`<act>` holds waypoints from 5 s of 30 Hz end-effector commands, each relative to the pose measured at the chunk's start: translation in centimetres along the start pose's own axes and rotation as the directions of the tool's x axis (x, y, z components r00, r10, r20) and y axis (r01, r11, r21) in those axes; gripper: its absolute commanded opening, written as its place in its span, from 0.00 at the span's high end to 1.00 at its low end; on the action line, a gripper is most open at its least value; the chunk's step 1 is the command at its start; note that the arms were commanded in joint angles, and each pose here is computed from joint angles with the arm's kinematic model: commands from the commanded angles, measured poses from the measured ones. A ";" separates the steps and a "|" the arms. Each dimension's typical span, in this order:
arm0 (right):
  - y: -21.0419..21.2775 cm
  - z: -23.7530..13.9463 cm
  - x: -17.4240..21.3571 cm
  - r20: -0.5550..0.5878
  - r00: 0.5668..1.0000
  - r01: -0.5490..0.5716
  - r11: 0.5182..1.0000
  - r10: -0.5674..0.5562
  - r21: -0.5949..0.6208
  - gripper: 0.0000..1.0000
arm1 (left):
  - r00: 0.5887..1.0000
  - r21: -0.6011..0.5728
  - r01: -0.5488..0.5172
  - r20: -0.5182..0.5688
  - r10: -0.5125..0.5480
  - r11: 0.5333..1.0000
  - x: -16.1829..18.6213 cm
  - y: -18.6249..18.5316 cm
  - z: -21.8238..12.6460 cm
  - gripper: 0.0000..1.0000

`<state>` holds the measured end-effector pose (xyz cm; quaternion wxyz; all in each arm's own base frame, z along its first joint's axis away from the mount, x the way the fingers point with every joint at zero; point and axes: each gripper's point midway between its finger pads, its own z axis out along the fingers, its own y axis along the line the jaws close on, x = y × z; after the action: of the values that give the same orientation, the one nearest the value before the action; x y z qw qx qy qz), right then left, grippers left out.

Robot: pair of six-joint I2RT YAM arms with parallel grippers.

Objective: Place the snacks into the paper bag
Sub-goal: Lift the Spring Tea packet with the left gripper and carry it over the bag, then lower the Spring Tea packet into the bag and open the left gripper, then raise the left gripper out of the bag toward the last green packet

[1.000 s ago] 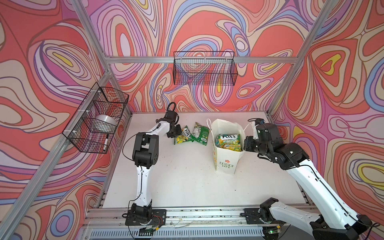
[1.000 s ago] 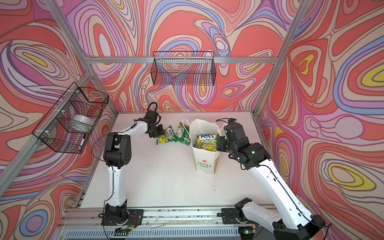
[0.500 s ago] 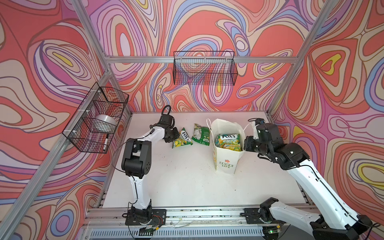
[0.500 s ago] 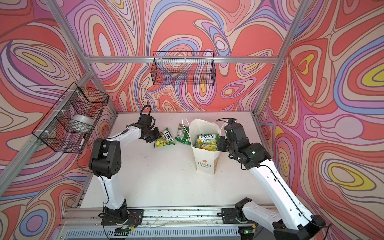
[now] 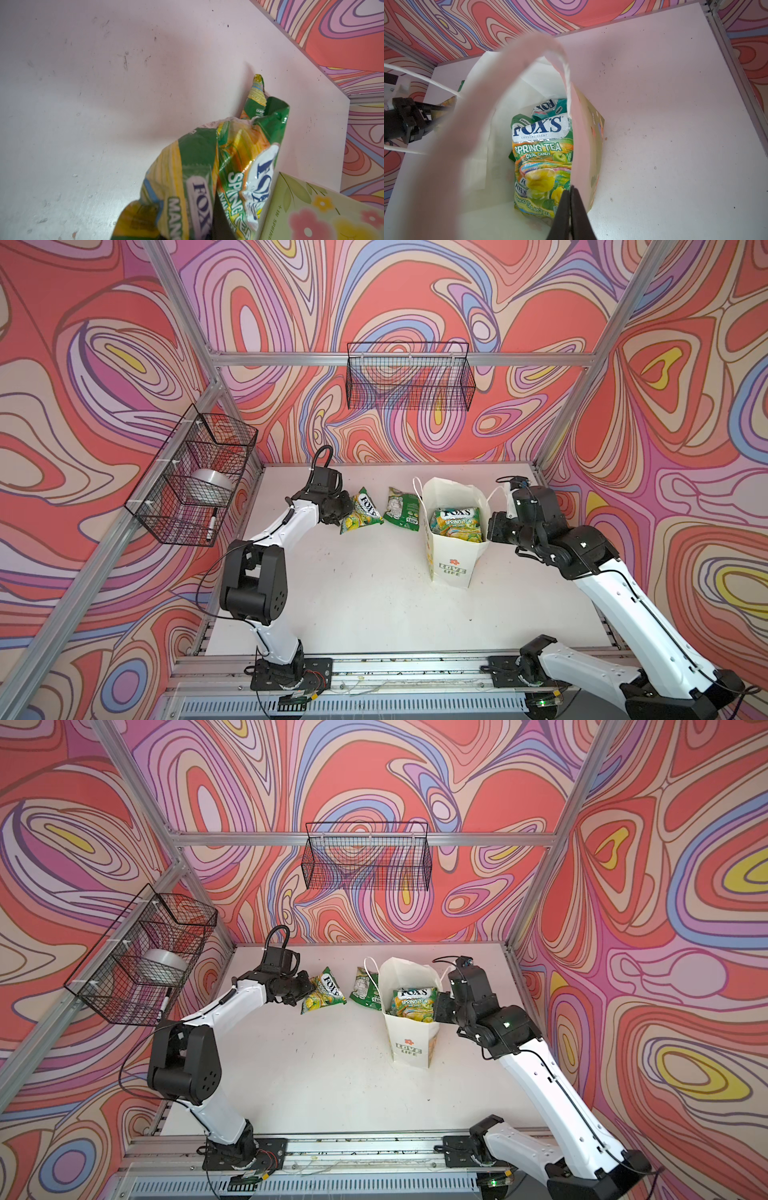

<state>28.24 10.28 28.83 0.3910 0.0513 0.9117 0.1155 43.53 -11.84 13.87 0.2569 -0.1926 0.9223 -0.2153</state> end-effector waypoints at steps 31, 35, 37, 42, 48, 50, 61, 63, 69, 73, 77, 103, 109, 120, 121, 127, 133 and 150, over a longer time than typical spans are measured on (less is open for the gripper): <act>1.1 -0.3 -1.0 0.047 0.999 -0.014 0.998 0.016 -0.059 1.00 | 0.773 0.322 -0.551 0.544 0.326 0.770 1.8 -20.9 -29.3 0.88; 1.2 -0.3 -1.0 0.045 0.999 -0.016 0.998 0.018 -0.062 1.00 | 0.710 0.325 -0.659 0.566 0.418 0.679 4.0 -25.1 -29.7 0.88; 1.2 -0.4 -1.0 0.045 0.999 -0.016 0.998 0.019 -0.066 1.00 | 0.662 0.308 -0.716 0.585 0.469 0.626 5.4 -27.2 -29.6 0.88; 1.0 -0.7 -0.8 0.047 0.999 -0.016 0.998 0.019 -0.061 1.00 | 0.574 0.258 -0.803 0.576 0.582 0.537 8.0 -30.4 -27.0 0.88; 0.7 -1.0 -0.5 0.042 0.999 -0.016 0.998 0.018 -0.056 1.00 | 0.502 0.222 -0.860 0.525 0.687 0.459 9.8 -32.3 -23.0 0.88; 0.7 -1.0 -0.4 0.042 0.999 -0.015 0.998 0.017 -0.057 1.00 | 0.474 0.209 -0.878 0.501 0.724 0.430 10.3 -32.7 -21.5 0.88; 0.8 -1.0 -0.5 0.046 0.999 -0.014 0.998 0.016 -0.060 1.00 | 0.295 0.108 -0.955 0.336 0.894 0.275 12.2 -32.3 -14.3 0.87; 0.8 -1.0 -0.5 0.044 0.999 -0.014 0.998 0.017 -0.060 1.00 | 0.248 0.094 -0.969 0.302 0.920 0.230 12.6 -31.9 -13.4 0.87; 0.8 -0.9 -0.5 0.046 0.999 -0.015 0.998 0.017 -0.060 1.00 | 0.127 0.120 -0.988 0.232 0.964 0.101 14.7 -31.0 -11.7 0.86; 0.9 -0.8 -0.6 0.044 0.999 -0.016 0.998 0.019 -0.063 1.00 | 0.056 0.146 -0.989 0.205 0.977 0.026 16.4 -30.6 -10.9 0.86; 1.1 -0.8 -0.8 0.044 0.999 -0.017 0.997 0.020 -0.070 1.00 | -0.007 0.188 -0.981 0.188 0.982 -0.043 18.3 -30.3 -10.3 0.84; 1.2 -0.6 -0.6 0.036 0.999 -0.013 0.997 0.016 -0.073 1.00 | 0.180 0.041 -0.983 0.364 0.914 0.177 14.0 -33.6 -15.8 0.49; 1.1 -0.6 -0.4 0.038 0.999 -0.008 0.998 0.011 -0.070 1.00 | 0.286 0.093 -0.958 0.330 0.899 0.271 14.7 -31.7 -16.7 0.76; 0.9 -0.6 -0.2 0.038 0.999 -0.002 0.998 0.005 -0.069 1.00 | 0.327 0.155 -0.940 0.163 0.931 0.303 18.0 -29.1 -12.6 0.89; 0.9 -0.6 -0.2 0.038 0.999 -0.003 0.998 0.005 -0.069 1.00 | 0.328 0.155 -0.939 0.152 0.932 0.306 18.1 -29.1 -12.2 0.89; 0.7 -0.9 -0.1 0.044 0.999 -0.002 0.998 0.005 -0.063 1.00 | 0.318 0.156 -0.941 0.095 0.943 0.302 19.2 -28.8 -9.3 0.89; 0.6 -0.9 -0.1 0.043 0.999 0.001 0.998 0.002 -0.059 1.00 | 0.286 0.110 -0.954 0.046 0.957 0.279 19.8 -28.6 -5.3 0.89; 0.2 -1.1 0.0 0.049 0.999 0.000 0.999 0.002 -0.046 1.00 | 0.351 0.169 -0.928 0.105 0.930 0.332 17.9 -31.7 -5.6 0.67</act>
<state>27.58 10.21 28.74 0.3995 0.0510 0.9063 0.1279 35.26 -46.08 22.63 0.3347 0.4052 0.8464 -0.0855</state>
